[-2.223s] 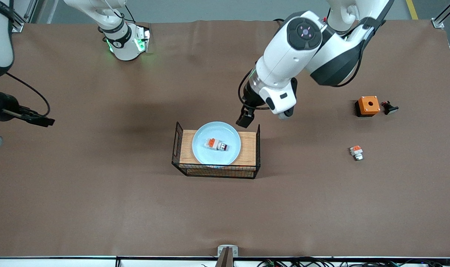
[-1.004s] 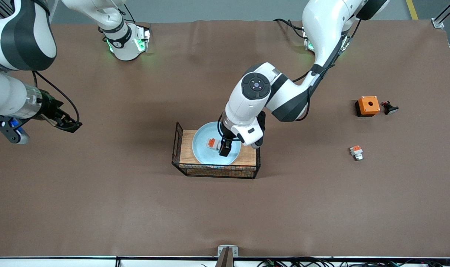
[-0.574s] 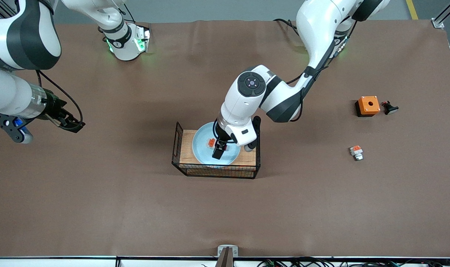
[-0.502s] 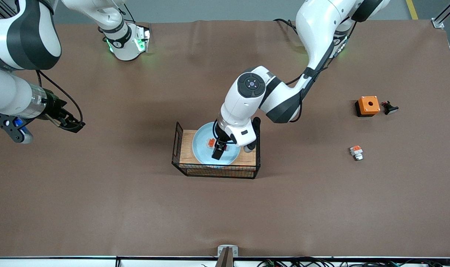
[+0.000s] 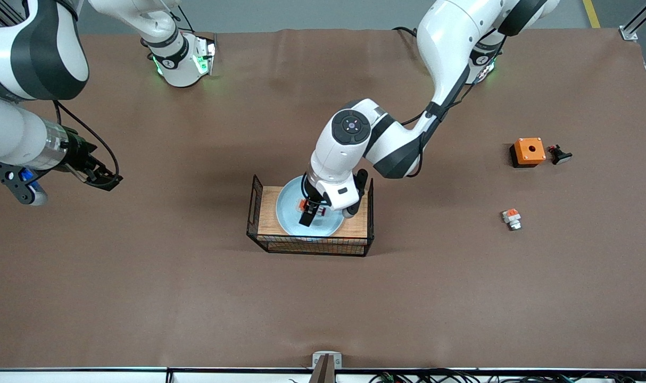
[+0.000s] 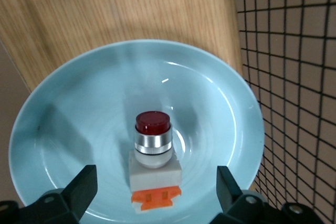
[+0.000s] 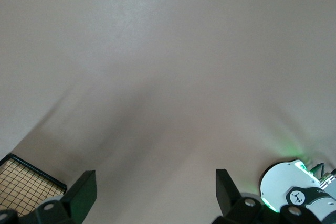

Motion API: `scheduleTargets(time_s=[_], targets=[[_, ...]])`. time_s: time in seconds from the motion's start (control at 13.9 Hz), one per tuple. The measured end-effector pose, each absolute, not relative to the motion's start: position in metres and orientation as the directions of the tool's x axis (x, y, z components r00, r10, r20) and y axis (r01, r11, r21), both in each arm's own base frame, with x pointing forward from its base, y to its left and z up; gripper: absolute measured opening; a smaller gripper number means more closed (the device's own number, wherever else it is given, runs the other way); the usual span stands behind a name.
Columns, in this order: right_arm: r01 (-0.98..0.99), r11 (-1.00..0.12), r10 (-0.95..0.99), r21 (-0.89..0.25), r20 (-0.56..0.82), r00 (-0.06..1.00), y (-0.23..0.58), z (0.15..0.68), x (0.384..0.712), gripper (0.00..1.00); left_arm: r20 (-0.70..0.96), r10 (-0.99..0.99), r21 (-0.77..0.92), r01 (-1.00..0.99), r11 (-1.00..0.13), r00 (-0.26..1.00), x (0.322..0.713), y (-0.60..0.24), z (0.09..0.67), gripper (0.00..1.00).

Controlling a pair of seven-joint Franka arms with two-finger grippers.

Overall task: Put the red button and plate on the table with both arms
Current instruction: 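Lower the left gripper and grasp the red button, then lift the red button with the left gripper while the right gripper reaches the plate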

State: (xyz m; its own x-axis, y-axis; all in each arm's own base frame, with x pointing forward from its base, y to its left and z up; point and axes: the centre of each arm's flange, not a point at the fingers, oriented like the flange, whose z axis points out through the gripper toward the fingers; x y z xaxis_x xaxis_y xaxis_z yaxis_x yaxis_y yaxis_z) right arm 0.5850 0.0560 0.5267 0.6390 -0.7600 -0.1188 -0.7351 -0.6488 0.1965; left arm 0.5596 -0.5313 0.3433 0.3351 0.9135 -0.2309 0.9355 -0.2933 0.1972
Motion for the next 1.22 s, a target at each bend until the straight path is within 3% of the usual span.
scheduleTargets(time_s=[0.22,0.5,0.57,0.72,1.22], targets=[[-0.734,-0.649,-0.759,0.197,-0.118,0.640,0.059,0.527,0.585,1.00,-0.229,0.915,0.190,0.937,-0.294,0.334,0.560,-0.531,0.337,0.95],[-0.736,-0.647,-0.761,0.198,-0.117,0.638,0.060,0.527,0.585,1.00,-0.230,0.914,0.192,0.936,-0.293,0.334,0.560,-0.532,0.338,0.55],[-0.743,-0.639,-0.768,0.199,-0.114,0.630,0.062,0.527,0.584,1.00,-0.230,0.914,0.192,0.936,-0.293,0.334,0.560,-0.532,0.338,0.54],[-0.766,-0.615,-0.788,0.188,-0.096,0.608,0.078,0.528,0.585,1.00,-0.231,0.914,0.194,0.936,-0.293,0.333,0.561,-0.532,0.339,0.41],[-0.856,-0.496,-0.868,0.148,-0.108,0.484,0.165,0.539,0.568,1.00,-0.230,0.916,0.210,0.936,-0.284,0.330,0.567,-0.525,0.373,0.41]])
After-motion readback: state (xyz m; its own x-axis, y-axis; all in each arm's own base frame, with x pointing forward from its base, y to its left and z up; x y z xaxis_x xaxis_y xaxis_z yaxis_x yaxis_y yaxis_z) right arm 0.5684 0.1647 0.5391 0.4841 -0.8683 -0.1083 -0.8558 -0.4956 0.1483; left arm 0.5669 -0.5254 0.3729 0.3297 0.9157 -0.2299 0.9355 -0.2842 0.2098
